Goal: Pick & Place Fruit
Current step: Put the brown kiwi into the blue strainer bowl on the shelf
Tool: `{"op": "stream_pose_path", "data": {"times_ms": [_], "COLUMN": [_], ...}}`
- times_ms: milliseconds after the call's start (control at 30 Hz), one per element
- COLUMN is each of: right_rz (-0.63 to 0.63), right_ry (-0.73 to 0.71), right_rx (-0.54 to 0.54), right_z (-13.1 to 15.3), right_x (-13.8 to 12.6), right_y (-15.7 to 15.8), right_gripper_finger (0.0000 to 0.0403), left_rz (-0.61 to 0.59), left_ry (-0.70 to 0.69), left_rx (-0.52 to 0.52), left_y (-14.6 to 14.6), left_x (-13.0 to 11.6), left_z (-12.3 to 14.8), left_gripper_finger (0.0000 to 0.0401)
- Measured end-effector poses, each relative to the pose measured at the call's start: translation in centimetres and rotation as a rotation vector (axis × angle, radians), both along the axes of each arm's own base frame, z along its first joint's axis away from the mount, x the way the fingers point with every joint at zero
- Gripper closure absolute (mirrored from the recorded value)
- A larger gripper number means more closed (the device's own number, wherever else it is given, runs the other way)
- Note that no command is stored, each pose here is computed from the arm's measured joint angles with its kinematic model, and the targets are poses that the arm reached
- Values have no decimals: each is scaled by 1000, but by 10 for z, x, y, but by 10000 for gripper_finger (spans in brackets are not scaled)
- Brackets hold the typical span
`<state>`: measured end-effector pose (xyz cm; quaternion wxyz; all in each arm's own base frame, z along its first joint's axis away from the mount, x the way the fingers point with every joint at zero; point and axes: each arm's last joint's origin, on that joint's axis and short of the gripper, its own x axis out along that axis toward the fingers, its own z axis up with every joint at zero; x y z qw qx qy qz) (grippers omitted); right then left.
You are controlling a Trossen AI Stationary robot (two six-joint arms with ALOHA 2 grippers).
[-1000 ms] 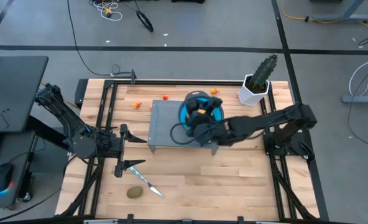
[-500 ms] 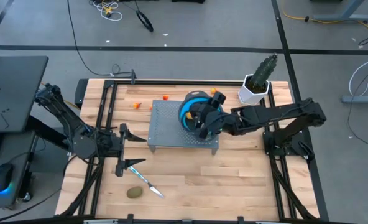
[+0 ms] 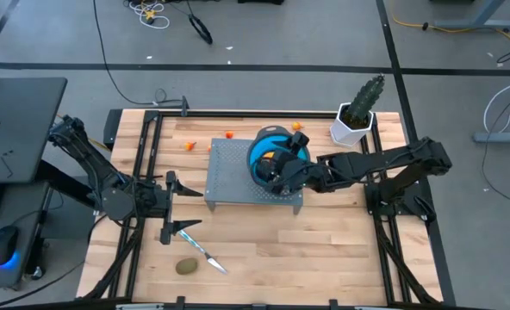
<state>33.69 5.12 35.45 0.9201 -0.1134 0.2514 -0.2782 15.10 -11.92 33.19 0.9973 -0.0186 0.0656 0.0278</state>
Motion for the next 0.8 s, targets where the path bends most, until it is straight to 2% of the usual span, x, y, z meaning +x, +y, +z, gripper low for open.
{"op": "stream_pose_path", "data": {"times_ms": [133,233,367,533,600,700,800], "right_rz": [96,246,479,656,749,844,886], "right_ry": [-104,-169,-209,-230,-231,-211,-208], "right_rx": [-41,-45,-19,-32,-36,-13,16], "right_z": [13,22,24,15,11,1,-7], "right_x": [5,9,14,17,17,17,16], "right_y": [16,24,28,31,34,37,39], "right_gripper_finger": [48,48,48,48,48,48,47], "left_rz": [-6,11,3,-195,-216,-196,-187], "left_ry": [3,9,25,77,108,227,361], "left_rx": [64,70,-31,-215,-285,-315,-334], "left_y": [0,1,-2,-10,-15,-26,-38], "left_x": [0,4,8,5,3,3,7], "left_z": [0,-1,-5,-5,-7,-24,-45], "left_gripper_finger": [65,65,65,65,65,65,65]}}
